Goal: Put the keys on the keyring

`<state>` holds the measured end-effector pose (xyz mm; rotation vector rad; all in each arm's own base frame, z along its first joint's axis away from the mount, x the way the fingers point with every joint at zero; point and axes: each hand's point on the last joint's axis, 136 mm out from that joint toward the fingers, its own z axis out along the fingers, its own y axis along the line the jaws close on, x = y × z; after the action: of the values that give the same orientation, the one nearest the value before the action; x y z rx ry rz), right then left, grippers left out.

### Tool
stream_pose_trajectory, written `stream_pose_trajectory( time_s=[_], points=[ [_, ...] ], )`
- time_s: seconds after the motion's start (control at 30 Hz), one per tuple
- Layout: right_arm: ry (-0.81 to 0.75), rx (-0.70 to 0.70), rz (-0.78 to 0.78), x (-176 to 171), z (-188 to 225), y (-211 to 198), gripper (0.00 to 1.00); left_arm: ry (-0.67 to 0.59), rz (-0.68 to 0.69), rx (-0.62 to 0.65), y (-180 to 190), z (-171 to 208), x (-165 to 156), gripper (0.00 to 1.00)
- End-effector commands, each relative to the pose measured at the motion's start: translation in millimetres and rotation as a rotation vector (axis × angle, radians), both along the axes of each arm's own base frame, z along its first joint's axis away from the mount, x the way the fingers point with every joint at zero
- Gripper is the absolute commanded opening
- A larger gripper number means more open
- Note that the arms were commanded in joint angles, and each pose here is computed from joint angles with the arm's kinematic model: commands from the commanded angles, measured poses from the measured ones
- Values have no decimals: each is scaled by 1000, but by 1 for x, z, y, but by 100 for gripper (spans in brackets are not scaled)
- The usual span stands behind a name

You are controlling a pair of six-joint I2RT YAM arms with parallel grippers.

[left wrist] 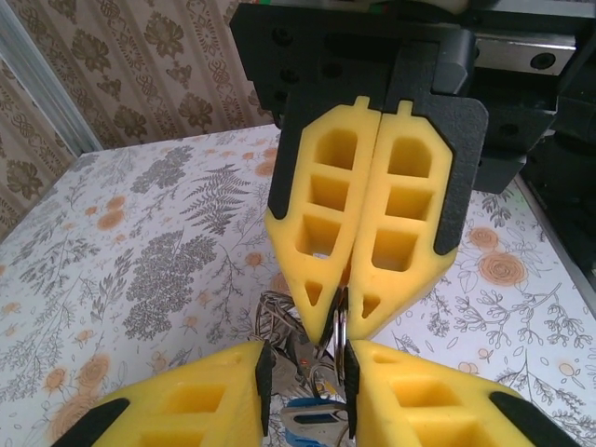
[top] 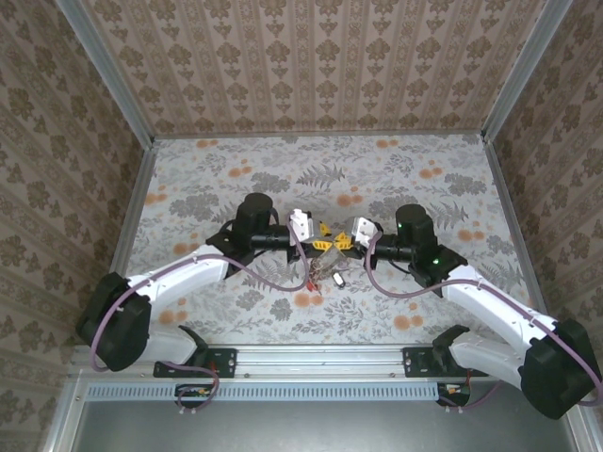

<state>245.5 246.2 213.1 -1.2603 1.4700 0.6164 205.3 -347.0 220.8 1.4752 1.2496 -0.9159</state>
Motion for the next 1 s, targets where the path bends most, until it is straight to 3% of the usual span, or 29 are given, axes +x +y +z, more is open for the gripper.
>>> stream_pose_trajectory(
  time_s=[0.0, 0.33, 0.43, 0.6, 0.97],
  points=[
    [-76, 24, 45, -2, 25, 6, 0, 24, 14, -37, 6, 10, 3, 30],
    [-128, -36, 216, -26, 29, 10, 0, 41, 94, -42, 51, 15, 8, 48],
    [-170, -60, 291, -34, 31, 12, 0, 44, 109, -9, 55, 0, 10, 48],
    [-228, -81, 402, -44, 35, 15, 0, 69, 22, 14, 49, -17, -4, 47],
    [-262, -73, 444, -45, 46, 19, 0, 41, -115, 82, 23, -31, -32, 47]
  ],
)
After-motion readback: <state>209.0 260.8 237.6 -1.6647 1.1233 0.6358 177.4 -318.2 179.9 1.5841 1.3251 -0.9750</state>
